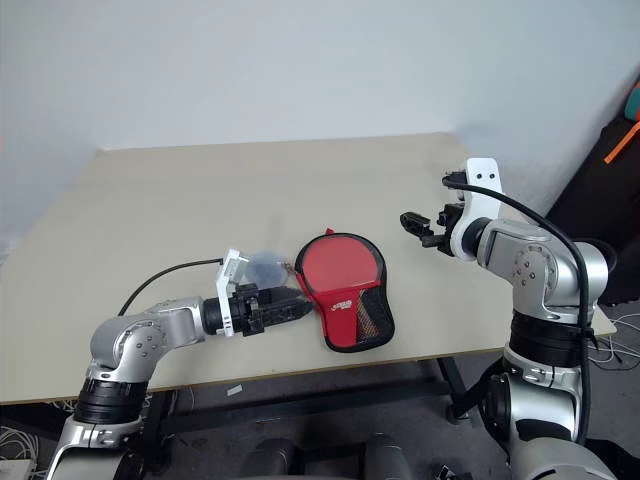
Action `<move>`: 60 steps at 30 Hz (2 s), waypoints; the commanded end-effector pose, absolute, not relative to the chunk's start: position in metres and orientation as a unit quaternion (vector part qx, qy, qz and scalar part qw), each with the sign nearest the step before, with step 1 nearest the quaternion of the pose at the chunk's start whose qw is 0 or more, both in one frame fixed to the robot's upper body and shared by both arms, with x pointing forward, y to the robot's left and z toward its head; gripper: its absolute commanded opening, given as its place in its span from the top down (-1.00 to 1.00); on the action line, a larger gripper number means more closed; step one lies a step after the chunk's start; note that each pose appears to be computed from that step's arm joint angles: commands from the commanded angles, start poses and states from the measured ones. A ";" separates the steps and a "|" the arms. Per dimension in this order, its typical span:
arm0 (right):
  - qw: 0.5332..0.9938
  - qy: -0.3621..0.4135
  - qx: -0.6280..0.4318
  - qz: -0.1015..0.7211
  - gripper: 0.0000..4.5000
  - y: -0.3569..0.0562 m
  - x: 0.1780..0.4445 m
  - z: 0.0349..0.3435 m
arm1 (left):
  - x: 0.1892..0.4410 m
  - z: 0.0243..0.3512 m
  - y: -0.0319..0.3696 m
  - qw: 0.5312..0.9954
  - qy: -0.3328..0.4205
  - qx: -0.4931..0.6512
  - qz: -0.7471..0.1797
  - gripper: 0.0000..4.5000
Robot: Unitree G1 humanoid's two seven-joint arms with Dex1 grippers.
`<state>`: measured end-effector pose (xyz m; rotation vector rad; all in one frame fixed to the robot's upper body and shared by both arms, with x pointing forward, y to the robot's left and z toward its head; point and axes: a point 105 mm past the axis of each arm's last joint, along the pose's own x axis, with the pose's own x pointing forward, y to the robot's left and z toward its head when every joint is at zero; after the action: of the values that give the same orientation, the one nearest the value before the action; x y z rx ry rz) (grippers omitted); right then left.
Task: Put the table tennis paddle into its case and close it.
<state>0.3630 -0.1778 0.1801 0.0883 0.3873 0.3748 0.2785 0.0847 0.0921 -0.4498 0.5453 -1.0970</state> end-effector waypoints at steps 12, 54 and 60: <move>0.963 0.162 0.059 0.209 -1.00 -0.152 0.357 0.188 | 0.265 0.067 0.052 0.751 0.328 -0.278 -0.501 -0.99; 0.959 0.160 0.090 0.215 -1.00 -0.126 0.352 0.184 | 0.271 0.029 0.034 0.726 0.459 -0.316 -0.403 0.76; 0.959 0.159 0.093 0.217 -1.00 -0.123 0.353 0.185 | 0.267 0.031 0.031 0.719 0.462 -0.314 -0.415 0.76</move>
<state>0.3522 -0.1280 0.1639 0.1942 0.3972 0.4158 0.2769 0.0407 0.0362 -0.6943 0.9620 -0.8813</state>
